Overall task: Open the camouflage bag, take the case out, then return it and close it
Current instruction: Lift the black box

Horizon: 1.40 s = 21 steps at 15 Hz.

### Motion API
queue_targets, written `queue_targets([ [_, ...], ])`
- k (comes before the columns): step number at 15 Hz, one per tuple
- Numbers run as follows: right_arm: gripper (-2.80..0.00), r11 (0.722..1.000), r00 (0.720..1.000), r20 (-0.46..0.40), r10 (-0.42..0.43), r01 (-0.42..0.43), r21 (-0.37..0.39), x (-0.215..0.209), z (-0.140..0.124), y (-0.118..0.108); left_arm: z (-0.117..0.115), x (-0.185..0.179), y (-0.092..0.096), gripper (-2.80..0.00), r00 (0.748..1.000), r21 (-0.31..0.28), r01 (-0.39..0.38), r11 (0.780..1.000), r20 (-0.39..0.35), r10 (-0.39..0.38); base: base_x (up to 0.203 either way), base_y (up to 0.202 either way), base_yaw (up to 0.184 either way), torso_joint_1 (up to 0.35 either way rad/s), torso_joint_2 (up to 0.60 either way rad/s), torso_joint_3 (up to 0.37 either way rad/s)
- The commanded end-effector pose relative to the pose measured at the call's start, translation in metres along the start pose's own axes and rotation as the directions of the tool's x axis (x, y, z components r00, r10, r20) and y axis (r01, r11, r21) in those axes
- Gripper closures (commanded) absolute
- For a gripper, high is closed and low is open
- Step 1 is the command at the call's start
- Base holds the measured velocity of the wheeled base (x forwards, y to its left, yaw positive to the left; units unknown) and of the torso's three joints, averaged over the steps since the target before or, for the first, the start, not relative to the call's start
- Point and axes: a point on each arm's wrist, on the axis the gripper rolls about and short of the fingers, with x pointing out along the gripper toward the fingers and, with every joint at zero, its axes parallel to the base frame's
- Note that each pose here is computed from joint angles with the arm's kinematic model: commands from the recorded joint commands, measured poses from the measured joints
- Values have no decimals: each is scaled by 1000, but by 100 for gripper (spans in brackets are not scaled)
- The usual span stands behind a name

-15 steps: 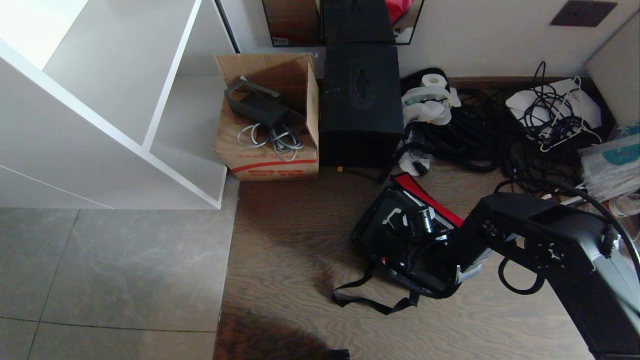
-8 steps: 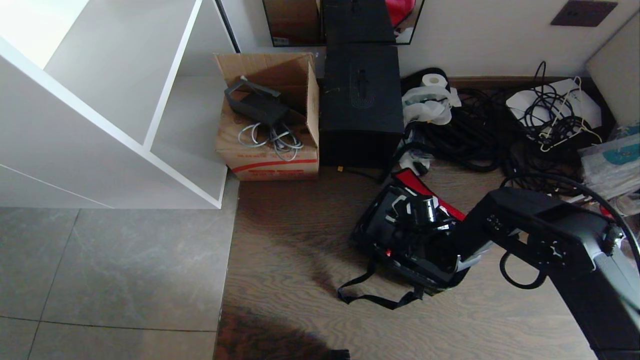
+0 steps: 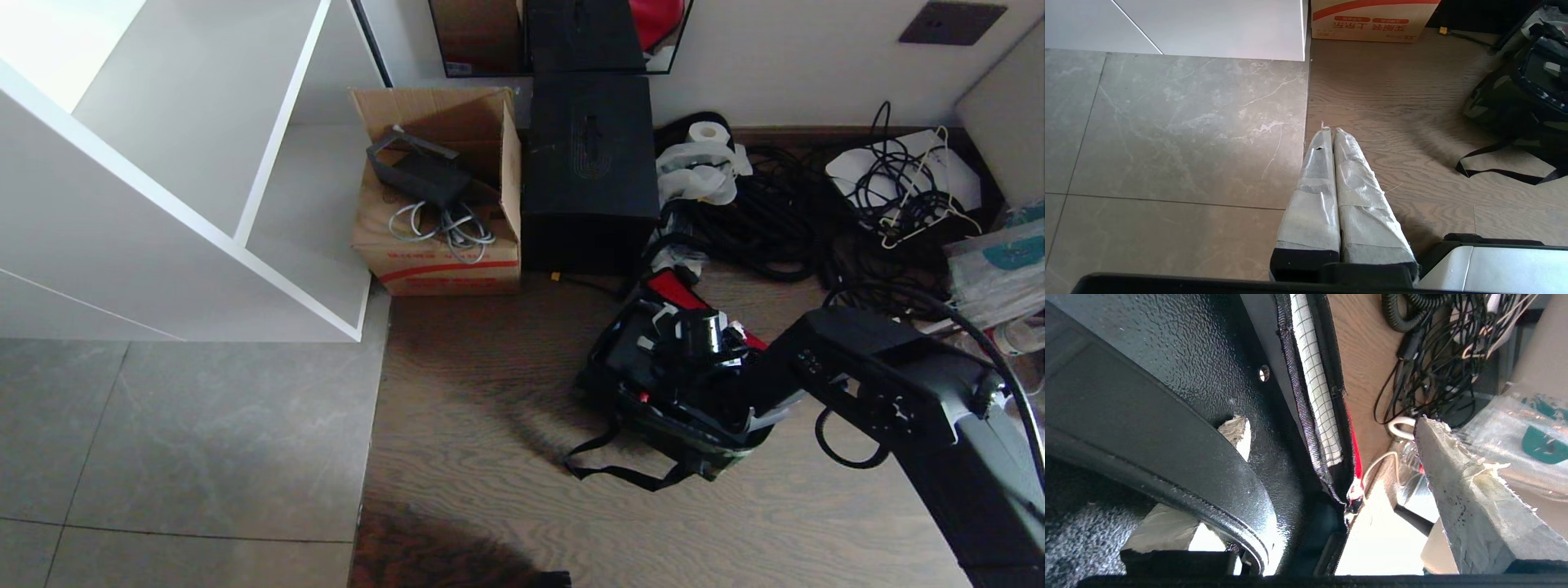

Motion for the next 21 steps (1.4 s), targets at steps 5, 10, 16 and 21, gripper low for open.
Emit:
queue_targets([
  [5,0,996,1000,-17,11,-13,-92,4,-8,11,0,0,0,0,1000,0,0,1000,0,0,0,0,0,0,0,0],
  [10,0,977,1000,19,-21,25,-210,0,2,-2,0,0,0,0,1000,0,0,1000,0,0,0,0,0,0,0,0],
  [16,0,966,990,51,-132,140,-218,-29,27,-43,0,0,0,0,1000,0,0,1000,0,0,0,0,0,0,0,0],
  [21,0,971,965,168,-203,220,-89,-93,71,-105,0,0,0,0,1000,0,0,1000,0,0,0,0,0,0,0,0],
])
